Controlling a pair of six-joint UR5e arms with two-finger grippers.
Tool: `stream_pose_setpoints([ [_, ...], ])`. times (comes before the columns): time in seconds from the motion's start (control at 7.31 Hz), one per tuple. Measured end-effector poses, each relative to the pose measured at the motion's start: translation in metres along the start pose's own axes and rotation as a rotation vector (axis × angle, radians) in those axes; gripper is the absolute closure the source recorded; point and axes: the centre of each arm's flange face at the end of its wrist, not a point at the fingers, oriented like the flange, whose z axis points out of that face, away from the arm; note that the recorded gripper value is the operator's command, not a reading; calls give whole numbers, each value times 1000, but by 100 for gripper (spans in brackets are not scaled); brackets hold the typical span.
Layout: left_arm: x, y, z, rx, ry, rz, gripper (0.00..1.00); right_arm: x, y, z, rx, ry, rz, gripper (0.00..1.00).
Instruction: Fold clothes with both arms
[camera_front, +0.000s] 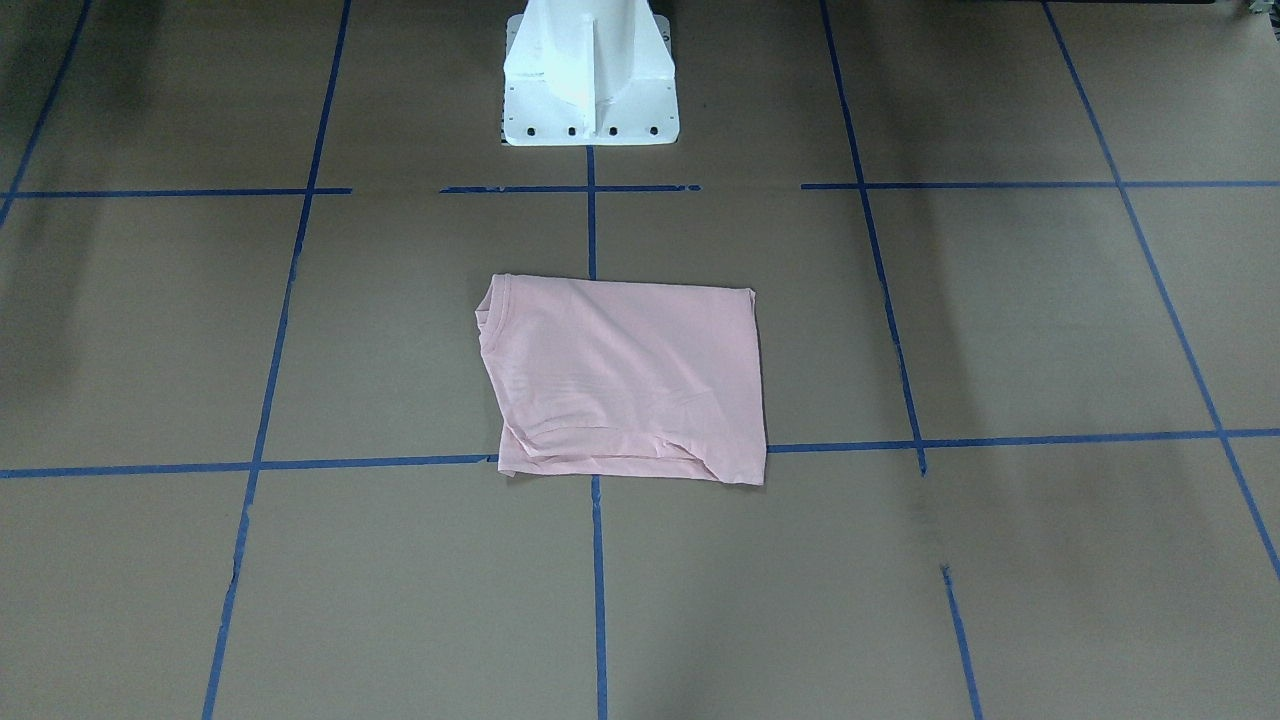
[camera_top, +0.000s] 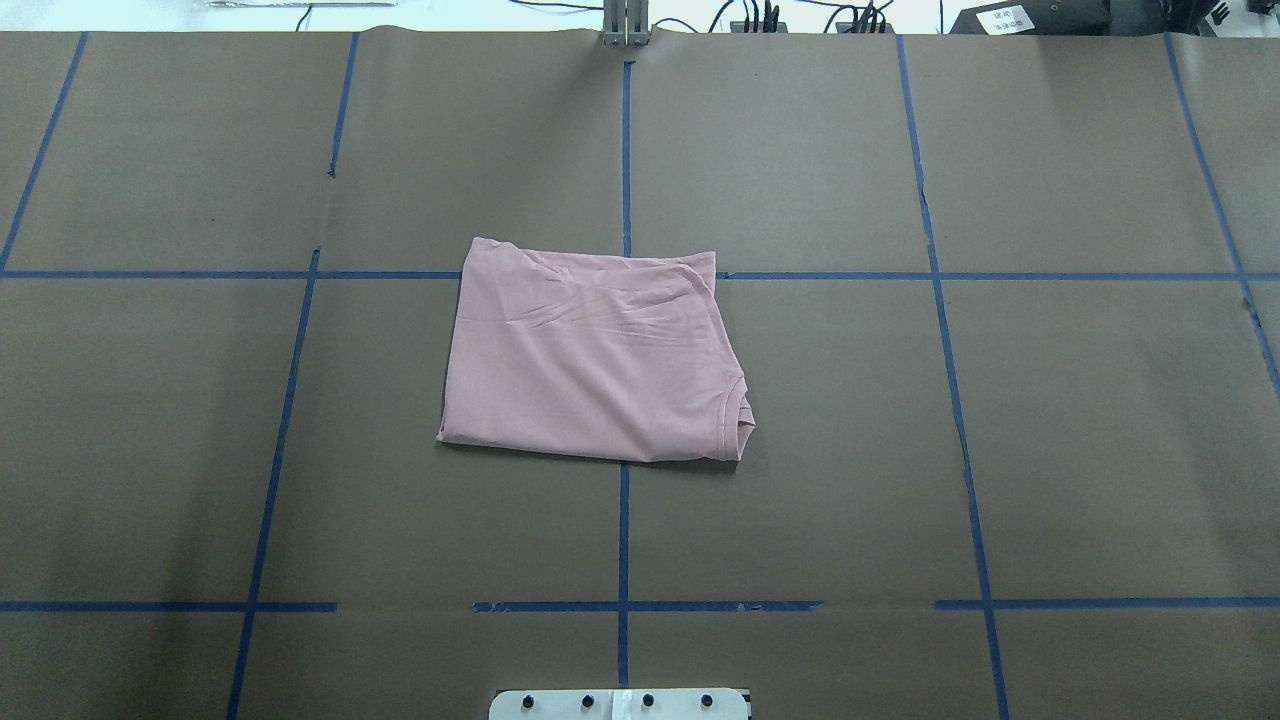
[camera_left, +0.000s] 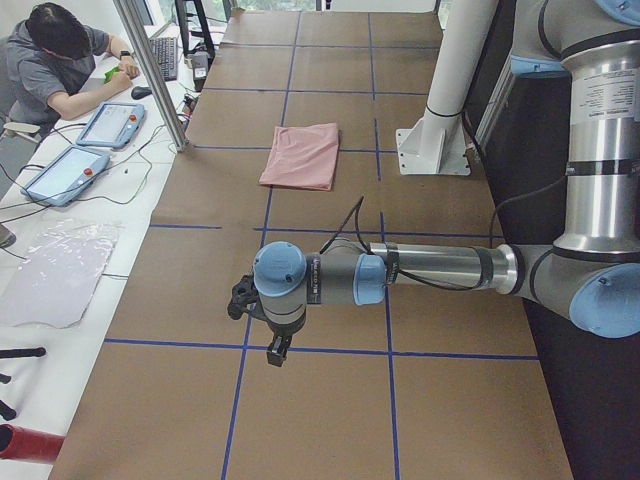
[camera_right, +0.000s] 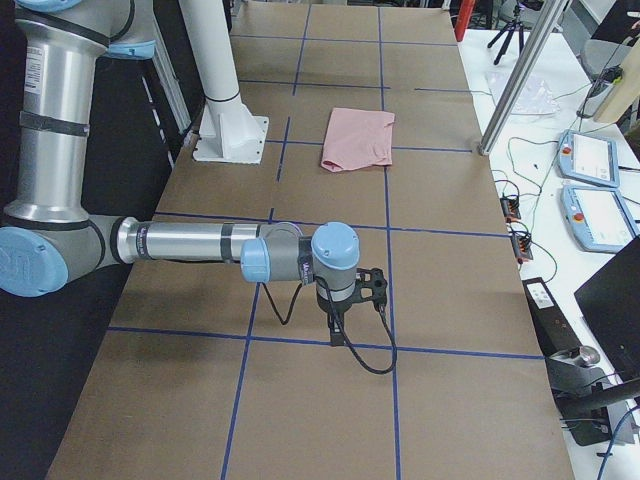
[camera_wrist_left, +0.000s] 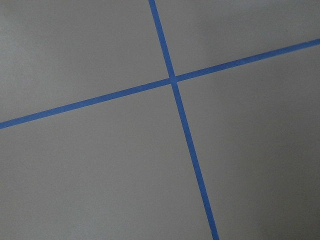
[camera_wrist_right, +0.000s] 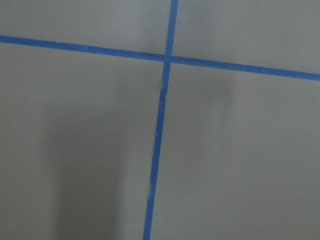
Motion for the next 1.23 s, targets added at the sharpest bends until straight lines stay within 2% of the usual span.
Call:
stream_pose_setpoints([
  [0.55,-6,8,7,-20,-11,-11,0,11,19,13,-32,3,16,0],
  [1.23,-4,8,5,-15,-14,-2,0,15,28,18,-41,6,27,0],
])
